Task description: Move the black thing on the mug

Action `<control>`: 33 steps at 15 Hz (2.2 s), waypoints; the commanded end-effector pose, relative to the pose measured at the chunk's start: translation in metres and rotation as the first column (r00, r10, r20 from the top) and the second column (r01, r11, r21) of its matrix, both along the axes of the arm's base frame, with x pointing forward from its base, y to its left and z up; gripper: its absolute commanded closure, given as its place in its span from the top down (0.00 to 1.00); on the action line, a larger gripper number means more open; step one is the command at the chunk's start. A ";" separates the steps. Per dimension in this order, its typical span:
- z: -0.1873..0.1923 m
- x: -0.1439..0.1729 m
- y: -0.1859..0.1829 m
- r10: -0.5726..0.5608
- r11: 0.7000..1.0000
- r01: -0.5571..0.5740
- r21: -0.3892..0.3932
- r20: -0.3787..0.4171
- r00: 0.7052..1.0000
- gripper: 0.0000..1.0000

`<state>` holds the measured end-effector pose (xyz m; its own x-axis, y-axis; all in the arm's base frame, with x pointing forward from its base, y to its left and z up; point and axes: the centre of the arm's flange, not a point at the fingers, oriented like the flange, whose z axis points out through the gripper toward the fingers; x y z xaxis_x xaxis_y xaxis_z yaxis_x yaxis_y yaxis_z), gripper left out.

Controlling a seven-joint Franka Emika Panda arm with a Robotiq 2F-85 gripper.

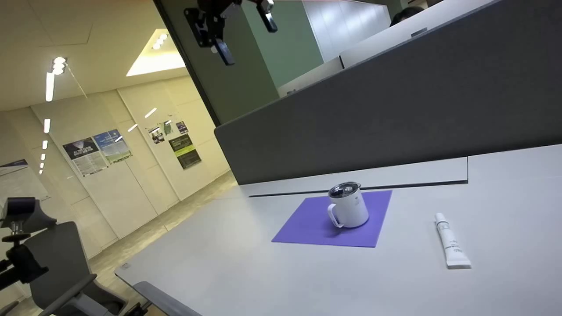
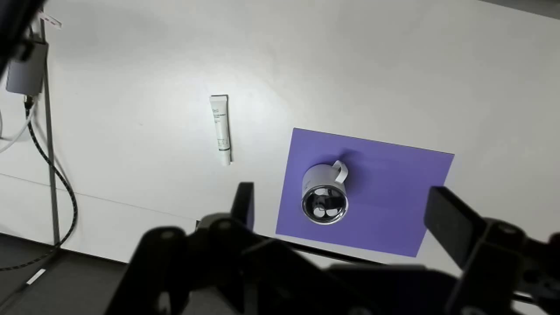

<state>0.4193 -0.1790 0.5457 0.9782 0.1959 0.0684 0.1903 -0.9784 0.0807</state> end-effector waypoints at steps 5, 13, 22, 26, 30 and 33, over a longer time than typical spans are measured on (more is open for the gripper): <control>0.000 0.000 0.000 0.000 1.000 0.000 0.000 0.000 1.000 1.00; -0.070 0.091 0.006 0.092 0.996 -0.092 -0.015 0.015 0.996 0.74; -0.182 0.177 0.042 0.203 0.978 -0.206 0.026 0.072 0.976 0.11; -0.203 0.171 0.054 0.210 0.977 -0.211 0.023 0.039 0.977 0.09; -0.216 0.179 0.054 0.215 0.976 -0.216 0.024 0.024 0.976 0.01; -0.215 0.180 0.053 0.214 0.976 -0.215 0.022 0.027 0.976 0.01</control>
